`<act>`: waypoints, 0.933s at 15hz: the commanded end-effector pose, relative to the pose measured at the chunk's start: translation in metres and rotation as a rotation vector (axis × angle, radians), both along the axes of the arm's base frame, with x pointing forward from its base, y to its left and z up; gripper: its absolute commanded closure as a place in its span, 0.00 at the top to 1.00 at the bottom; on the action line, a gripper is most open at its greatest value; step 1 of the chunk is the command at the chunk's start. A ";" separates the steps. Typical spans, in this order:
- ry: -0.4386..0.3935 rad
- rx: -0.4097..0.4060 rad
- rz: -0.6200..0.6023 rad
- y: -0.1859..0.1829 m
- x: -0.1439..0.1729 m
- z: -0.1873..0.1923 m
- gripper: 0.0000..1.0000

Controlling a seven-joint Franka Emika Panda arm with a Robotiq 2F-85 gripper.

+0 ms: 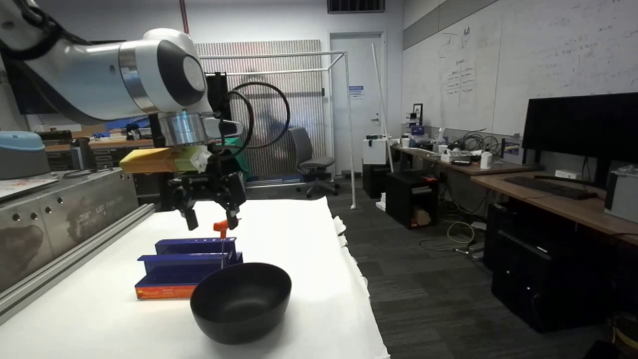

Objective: Put the metal object with the orange handle in the bowl

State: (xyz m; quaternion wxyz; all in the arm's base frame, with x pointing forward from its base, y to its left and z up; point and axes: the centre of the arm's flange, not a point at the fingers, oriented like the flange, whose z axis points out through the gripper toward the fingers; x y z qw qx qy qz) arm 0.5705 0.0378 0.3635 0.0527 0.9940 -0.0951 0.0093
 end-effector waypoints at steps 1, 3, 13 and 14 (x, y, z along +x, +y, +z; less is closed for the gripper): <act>0.014 -0.022 0.013 0.012 0.035 -0.006 1.00; 0.023 -0.031 0.025 0.015 0.043 -0.011 1.00; 0.054 -0.074 0.037 0.005 0.056 -0.003 0.20; 0.060 -0.070 0.038 0.003 0.056 -0.003 0.11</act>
